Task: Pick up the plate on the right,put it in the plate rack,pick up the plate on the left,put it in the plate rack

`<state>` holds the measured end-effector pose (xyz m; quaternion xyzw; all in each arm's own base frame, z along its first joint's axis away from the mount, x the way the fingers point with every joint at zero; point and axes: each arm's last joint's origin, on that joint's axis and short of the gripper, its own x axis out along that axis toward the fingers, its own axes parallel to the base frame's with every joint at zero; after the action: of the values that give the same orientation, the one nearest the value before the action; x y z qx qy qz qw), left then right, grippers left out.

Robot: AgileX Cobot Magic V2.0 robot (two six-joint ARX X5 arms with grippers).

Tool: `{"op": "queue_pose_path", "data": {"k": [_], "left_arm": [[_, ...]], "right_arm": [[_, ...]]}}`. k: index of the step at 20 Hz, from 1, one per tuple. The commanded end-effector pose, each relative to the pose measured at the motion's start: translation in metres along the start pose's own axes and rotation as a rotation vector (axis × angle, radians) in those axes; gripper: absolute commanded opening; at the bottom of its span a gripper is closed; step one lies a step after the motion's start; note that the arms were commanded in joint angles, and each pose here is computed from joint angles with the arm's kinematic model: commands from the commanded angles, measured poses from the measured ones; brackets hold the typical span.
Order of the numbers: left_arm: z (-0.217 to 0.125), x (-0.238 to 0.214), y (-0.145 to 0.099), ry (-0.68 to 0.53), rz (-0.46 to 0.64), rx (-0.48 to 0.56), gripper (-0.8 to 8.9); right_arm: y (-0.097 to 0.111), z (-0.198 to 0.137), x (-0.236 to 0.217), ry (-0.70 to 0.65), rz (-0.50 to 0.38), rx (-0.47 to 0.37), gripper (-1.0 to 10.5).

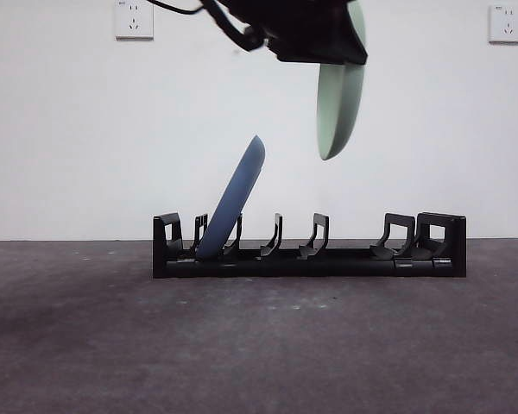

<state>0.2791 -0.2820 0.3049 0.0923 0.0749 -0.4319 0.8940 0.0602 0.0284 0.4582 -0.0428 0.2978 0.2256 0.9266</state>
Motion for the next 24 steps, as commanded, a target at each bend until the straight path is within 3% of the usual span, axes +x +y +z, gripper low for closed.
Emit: {"op": "queue_pose_path", "data": {"k": [1, 9, 11, 24], "left_arm": [[-0.003, 0.015, 0.008, 0.009, 0.052, -0.009, -0.08], [-0.040, 0.037, 0.037, 0.111, 0.106, -0.060, -0.08], [-0.049, 0.042, 0.039, 0.129, 0.073, -0.067, -0.08], [-0.089, 0.058, 0.046, 0.285, 0.123, -0.071, -0.08]], "right_arm": [[0.000, -0.004, -0.001, 0.019, -0.002, 0.011, 3.1], [0.000, -0.004, -0.002, 0.018, -0.001, 0.008, 3.1], [0.000, -0.004, -0.002, 0.018, 0.004, 0.007, 3.1], [0.000, -0.004, -0.002, 0.019, 0.007, 0.007, 3.1]]}}
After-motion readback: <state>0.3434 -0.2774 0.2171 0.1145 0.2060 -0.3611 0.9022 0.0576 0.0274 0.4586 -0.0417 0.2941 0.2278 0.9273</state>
